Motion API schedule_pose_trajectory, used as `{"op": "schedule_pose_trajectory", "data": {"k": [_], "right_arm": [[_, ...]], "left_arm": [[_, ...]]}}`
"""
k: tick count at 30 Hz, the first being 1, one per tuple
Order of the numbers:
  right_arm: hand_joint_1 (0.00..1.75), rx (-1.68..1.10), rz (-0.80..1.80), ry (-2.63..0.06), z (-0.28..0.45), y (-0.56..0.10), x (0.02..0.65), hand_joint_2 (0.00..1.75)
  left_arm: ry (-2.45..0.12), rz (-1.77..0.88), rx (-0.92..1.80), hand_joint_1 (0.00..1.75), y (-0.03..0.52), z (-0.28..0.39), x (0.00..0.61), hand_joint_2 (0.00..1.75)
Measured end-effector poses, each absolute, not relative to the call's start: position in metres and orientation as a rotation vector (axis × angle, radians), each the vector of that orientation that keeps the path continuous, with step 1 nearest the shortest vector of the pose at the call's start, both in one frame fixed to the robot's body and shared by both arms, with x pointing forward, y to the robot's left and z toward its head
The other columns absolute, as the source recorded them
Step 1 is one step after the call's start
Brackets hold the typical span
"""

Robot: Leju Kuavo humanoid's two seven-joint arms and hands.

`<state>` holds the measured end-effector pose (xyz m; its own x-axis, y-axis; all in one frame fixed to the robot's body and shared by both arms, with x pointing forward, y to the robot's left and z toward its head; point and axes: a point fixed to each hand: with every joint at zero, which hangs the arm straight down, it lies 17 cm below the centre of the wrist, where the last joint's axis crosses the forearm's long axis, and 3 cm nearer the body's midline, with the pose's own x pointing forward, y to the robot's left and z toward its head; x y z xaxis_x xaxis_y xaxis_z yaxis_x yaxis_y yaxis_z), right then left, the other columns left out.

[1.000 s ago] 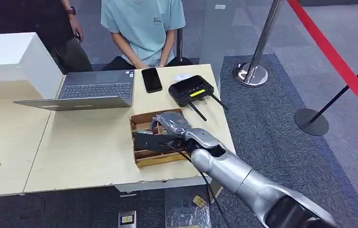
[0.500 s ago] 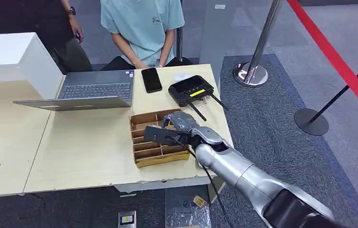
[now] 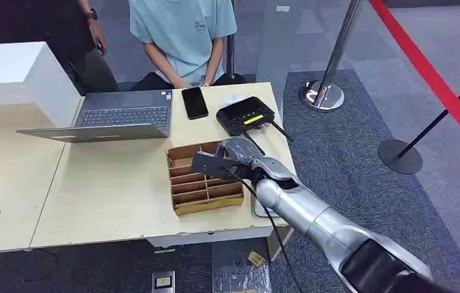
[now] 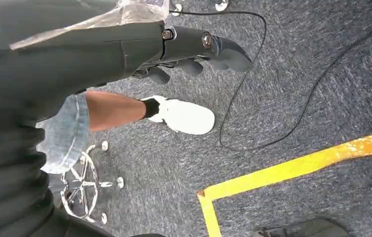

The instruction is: Pass the card to the sensor for recognition and then transmit it.

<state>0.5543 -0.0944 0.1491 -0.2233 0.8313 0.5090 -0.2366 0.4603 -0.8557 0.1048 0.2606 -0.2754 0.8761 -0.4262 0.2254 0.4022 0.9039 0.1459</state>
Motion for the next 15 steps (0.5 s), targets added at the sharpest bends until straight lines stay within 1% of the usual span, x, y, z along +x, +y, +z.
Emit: {"op": "schedule_pose_trajectory", "data": {"k": [1, 2, 4, 8, 10, 12, 15], "right_arm": [[0.84, -0.553, 1.083, -1.474, 0.1488, -0.0952, 0.5544, 1.75], [0.84, -0.554, 1.083, -1.472, 0.1483, -0.0955, 0.5543, 1.75], [0.73, -0.557, 1.081, -1.466, 0.1472, -0.0971, 0.5544, 1.75], [0.63, -0.556, 1.082, -1.459, 0.1443, -0.098, 0.5534, 1.75], [0.61, -0.555, 1.082, -1.458, 0.1437, -0.098, 0.5531, 1.75], [0.65, -0.555, 1.082, -1.458, 0.1434, -0.0982, 0.5531, 1.75], [0.63, -0.554, 1.083, -1.456, 0.1425, -0.0982, 0.5526, 1.75]], "left_arm": [[-0.257, -0.433, 0.096, 0.0, 0.2608, -0.2754, 0.1048, 1.75], [-0.256, -0.433, 0.096, 0.0, 0.261, -0.2754, 0.1047, 1.75], [-0.256, -0.432, 0.096, 0.0, 0.261, -0.2754, 0.1046, 1.75], [-0.252, -0.431, 0.097, 0.0, 0.2613, -0.2756, 0.104, 1.75], [-0.252, -0.43, 0.097, 0.0, 0.2613, -0.2756, 0.104, 1.75], [-0.251, -0.43, 0.097, 0.0, 0.2613, -0.2756, 0.104, 1.75], [-0.247, -0.429, 0.098, 0.0, 0.2615, -0.2757, 0.1034, 1.75]]}}
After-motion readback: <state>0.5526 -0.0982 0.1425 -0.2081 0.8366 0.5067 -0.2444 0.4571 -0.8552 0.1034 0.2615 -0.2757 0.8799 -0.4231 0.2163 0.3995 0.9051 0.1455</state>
